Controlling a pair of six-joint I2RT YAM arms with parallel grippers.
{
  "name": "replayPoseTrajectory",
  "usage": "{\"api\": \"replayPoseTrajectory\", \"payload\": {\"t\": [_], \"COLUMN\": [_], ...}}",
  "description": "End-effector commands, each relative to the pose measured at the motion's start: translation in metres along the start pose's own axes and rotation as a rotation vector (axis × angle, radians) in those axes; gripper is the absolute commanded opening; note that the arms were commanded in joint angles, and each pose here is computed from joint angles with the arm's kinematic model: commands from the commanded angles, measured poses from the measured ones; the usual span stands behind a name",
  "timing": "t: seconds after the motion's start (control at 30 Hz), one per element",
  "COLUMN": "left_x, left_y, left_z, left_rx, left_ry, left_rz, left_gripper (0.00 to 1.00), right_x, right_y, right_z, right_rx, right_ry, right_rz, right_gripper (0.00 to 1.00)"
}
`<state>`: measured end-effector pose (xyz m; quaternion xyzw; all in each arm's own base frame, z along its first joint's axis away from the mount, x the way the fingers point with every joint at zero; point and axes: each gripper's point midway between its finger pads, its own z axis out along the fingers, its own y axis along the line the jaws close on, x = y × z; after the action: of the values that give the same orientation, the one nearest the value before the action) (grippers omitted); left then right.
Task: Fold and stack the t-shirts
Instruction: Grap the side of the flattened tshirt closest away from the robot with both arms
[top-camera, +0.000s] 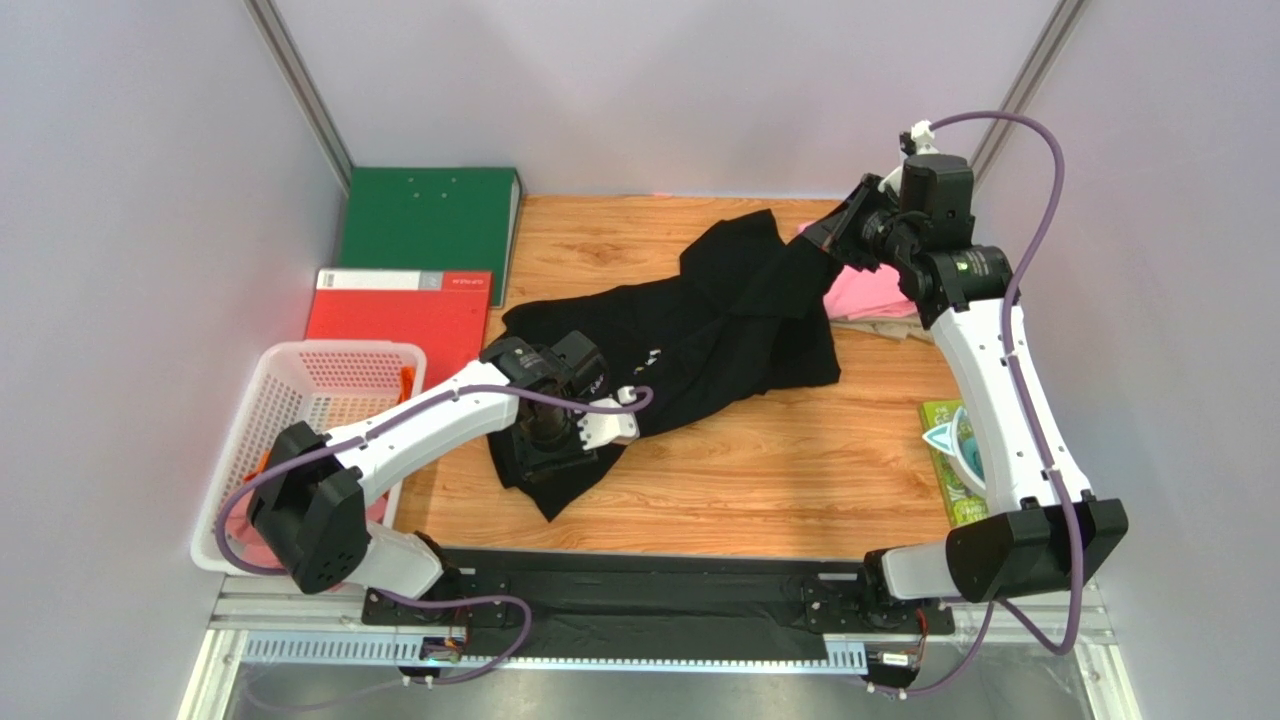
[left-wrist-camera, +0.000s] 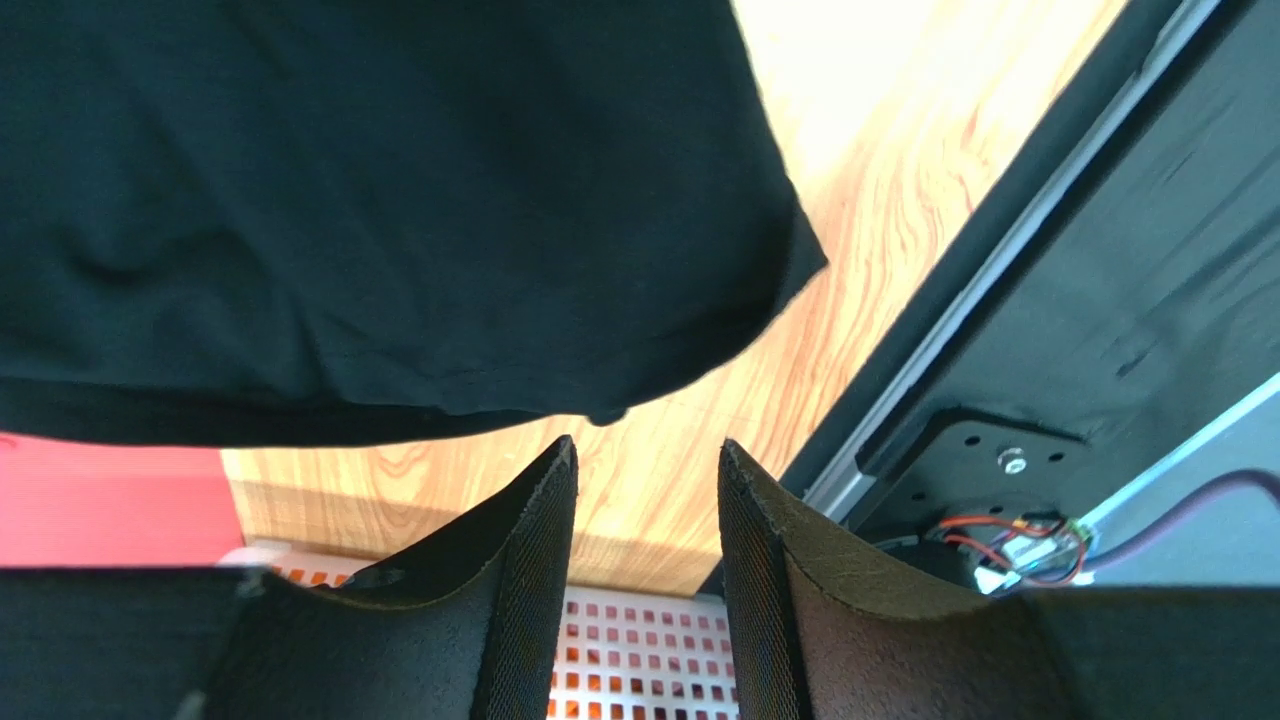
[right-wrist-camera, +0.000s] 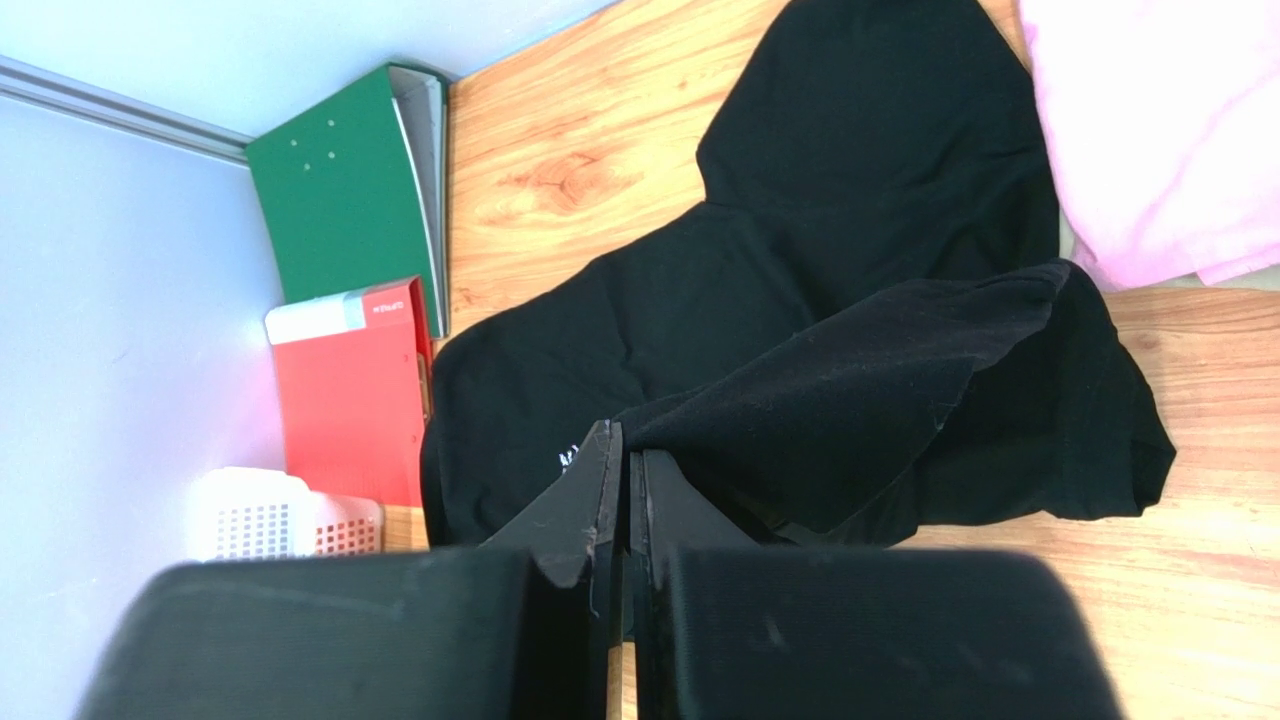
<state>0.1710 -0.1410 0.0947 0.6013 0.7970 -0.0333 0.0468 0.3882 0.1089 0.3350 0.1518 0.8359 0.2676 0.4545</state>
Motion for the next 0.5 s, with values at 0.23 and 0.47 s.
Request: {"api": "replayPoseTrajectory", "payload": {"t": [0.23, 0.47], "left_x": [-0.001, -0.015], "left_y": [0.007, 0.006], "left_z": [0.038, 0.041], "left_rx": [-0.019, -0.022], "left_ry": [0.098, 0.073], "left_rz": [0.038, 0.063], "left_gripper": [0.47, 0.62], "right_x": [-0.010, -0.007], "right_y": [0.007, 0.003], "right_z": [0.007, 0.010], "right_rx": [-0.027, -0.014], "right_ry": [-0.030, -0.022], "right_rz": [-0.026, -0.031], "right_gripper": [0.00, 0.00]}}
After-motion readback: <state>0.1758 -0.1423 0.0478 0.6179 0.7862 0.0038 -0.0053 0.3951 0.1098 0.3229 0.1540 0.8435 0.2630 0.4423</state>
